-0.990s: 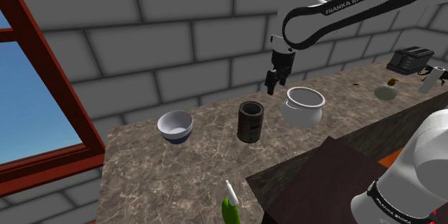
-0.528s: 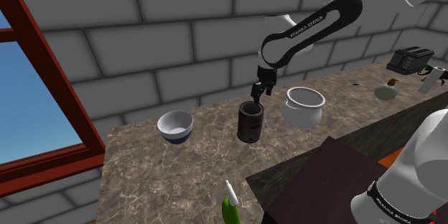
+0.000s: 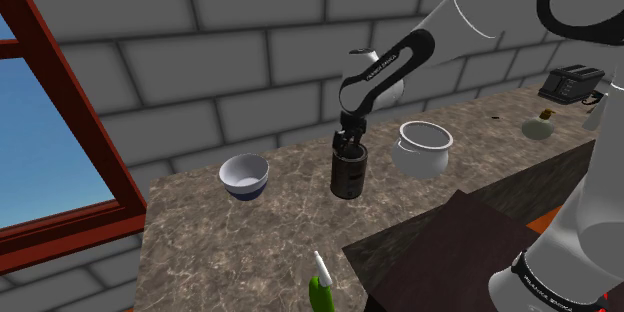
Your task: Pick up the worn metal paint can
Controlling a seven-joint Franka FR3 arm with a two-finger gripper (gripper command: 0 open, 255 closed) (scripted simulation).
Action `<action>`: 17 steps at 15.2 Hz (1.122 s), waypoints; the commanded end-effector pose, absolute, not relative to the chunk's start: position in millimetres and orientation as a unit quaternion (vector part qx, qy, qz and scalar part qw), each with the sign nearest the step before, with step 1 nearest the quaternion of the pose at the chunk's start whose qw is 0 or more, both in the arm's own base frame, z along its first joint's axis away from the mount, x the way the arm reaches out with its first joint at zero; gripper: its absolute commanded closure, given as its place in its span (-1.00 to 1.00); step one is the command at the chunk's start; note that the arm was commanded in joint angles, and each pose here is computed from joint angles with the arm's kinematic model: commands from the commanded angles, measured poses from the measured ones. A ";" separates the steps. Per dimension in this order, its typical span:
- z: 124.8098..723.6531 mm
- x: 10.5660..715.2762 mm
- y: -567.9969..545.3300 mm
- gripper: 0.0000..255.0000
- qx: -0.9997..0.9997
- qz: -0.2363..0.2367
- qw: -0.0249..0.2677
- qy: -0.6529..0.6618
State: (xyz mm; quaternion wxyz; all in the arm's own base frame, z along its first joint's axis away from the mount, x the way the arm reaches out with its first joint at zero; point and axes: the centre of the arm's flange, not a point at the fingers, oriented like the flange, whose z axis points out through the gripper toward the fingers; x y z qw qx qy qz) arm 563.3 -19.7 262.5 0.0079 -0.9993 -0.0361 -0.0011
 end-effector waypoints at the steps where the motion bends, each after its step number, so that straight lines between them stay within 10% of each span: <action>1: 239.3 580.4 -18.4 -1.00 -0.999 0.000 0.010 -0.035; 12: 185.4 590.2 -18.0 -1.00 -0.999 0.000 0.012 -0.034; 13: 185.5 590.6 -18.1 1.00 -0.999 0.000 0.012 -0.034; 17: 185.5 590.4 -18.1 1.00 -0.999 0.000 0.012 -0.034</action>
